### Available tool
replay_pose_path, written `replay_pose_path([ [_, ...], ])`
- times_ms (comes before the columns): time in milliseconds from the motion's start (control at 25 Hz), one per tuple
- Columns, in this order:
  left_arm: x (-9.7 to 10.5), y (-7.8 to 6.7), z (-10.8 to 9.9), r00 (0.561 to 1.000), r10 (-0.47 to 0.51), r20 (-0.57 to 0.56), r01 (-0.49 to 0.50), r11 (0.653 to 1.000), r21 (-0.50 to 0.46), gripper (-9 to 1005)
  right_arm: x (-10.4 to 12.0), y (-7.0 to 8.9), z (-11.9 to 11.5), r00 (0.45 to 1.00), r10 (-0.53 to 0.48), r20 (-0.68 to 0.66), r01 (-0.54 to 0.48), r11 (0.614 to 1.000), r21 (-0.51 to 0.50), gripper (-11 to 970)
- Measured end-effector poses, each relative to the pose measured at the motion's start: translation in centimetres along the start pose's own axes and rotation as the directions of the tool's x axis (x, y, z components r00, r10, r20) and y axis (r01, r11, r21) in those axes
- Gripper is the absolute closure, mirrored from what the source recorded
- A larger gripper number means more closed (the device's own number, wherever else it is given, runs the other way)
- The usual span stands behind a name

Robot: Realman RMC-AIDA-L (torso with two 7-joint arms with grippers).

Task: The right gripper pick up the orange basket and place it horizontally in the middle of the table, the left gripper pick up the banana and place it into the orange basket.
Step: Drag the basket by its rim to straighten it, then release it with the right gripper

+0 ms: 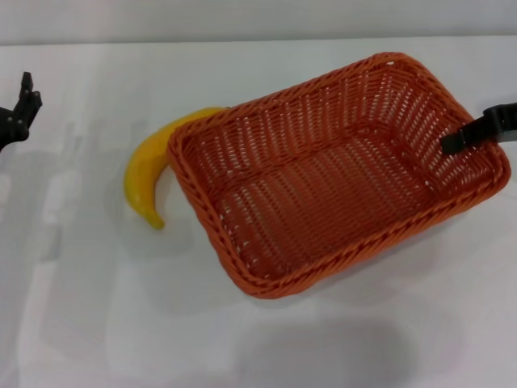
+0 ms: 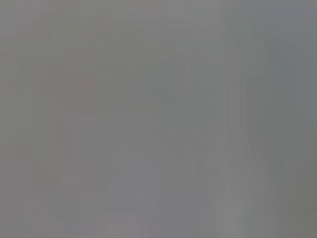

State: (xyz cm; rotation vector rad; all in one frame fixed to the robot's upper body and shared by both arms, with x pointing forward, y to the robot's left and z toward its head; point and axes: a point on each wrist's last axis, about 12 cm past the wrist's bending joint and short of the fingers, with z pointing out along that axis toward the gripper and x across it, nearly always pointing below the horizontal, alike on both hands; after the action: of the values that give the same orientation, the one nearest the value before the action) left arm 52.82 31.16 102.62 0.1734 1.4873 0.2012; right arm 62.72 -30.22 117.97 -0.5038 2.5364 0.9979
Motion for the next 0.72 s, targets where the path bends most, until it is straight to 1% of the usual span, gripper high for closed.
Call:
replay_pose_path([
  [440,-0.1,0.1,0.2,1.000,-0.001,0.003,0.001,1.000,-0.005,135,1.1,-2.1,-1.0,0.990,0.074,0.123,-0.080,0.996,0.047,772],
  [720,-0.1,0.2,0.2,1.000,-0.003,0.004,0.003,1.000,-0.010,135,1.9,-2.6,-1.0,0.983,0.102,0.153,-0.110,0.993,0.048,765],
])
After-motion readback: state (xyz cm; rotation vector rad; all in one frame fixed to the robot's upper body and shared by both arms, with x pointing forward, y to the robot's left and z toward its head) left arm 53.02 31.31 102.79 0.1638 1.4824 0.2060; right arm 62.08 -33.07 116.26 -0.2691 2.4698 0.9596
